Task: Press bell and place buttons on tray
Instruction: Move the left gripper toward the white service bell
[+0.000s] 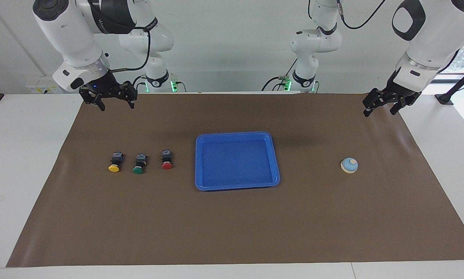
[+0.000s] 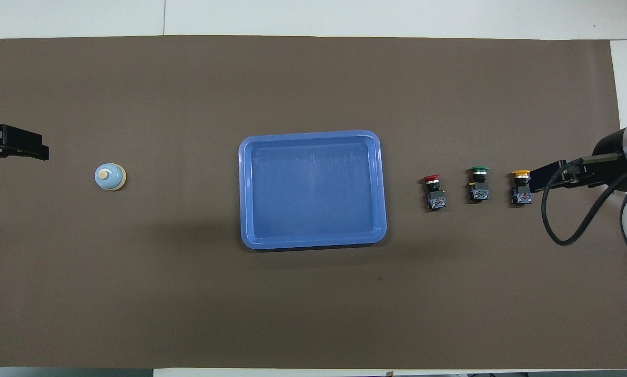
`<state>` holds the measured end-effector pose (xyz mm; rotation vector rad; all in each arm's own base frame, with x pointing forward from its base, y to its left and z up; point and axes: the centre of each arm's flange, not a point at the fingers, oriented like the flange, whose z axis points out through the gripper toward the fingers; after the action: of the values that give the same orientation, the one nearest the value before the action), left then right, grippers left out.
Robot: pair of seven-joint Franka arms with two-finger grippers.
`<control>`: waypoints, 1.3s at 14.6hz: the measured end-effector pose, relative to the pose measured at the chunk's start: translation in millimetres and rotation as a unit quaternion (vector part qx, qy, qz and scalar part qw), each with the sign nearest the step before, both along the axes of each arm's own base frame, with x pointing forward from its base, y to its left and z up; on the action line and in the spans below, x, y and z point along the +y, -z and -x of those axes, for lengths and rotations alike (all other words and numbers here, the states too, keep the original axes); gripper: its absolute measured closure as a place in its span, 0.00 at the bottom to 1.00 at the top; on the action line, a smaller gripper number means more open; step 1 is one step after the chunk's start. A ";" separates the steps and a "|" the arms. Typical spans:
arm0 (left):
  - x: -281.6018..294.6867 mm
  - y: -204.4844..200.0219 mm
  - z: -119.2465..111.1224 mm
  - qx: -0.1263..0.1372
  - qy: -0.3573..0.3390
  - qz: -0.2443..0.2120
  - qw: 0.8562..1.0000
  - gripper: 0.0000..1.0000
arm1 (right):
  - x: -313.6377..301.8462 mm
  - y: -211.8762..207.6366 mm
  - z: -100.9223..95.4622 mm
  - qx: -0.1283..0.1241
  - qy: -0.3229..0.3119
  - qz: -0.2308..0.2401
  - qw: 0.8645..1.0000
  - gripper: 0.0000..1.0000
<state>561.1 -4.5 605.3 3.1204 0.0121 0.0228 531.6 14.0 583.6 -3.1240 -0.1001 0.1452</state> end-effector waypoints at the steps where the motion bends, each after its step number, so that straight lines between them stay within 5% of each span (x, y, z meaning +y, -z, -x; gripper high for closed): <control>1: -0.1 0.0 0.0 0.000 0.000 0.000 1.000 0.00 | 0.0 0.0 0.0 0.000 0.000 0.000 1.000 0.00; 11: 4.2 5.5 -1.7 -0.003 -0.009 0.000 1.000 0.03 | 0.0 0.0 0.0 0.000 0.000 0.000 1.000 0.00; 19: 3.8 36.3 -7.2 -0.011 -0.011 0.000 1.000 0.96 | 0.0 0.0 0.0 0.000 0.000 0.000 1.000 0.00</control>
<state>568.3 -0.8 569.1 3.1206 0.0472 0.0575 531.6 14.0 583.6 -3.1240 -0.1001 0.1452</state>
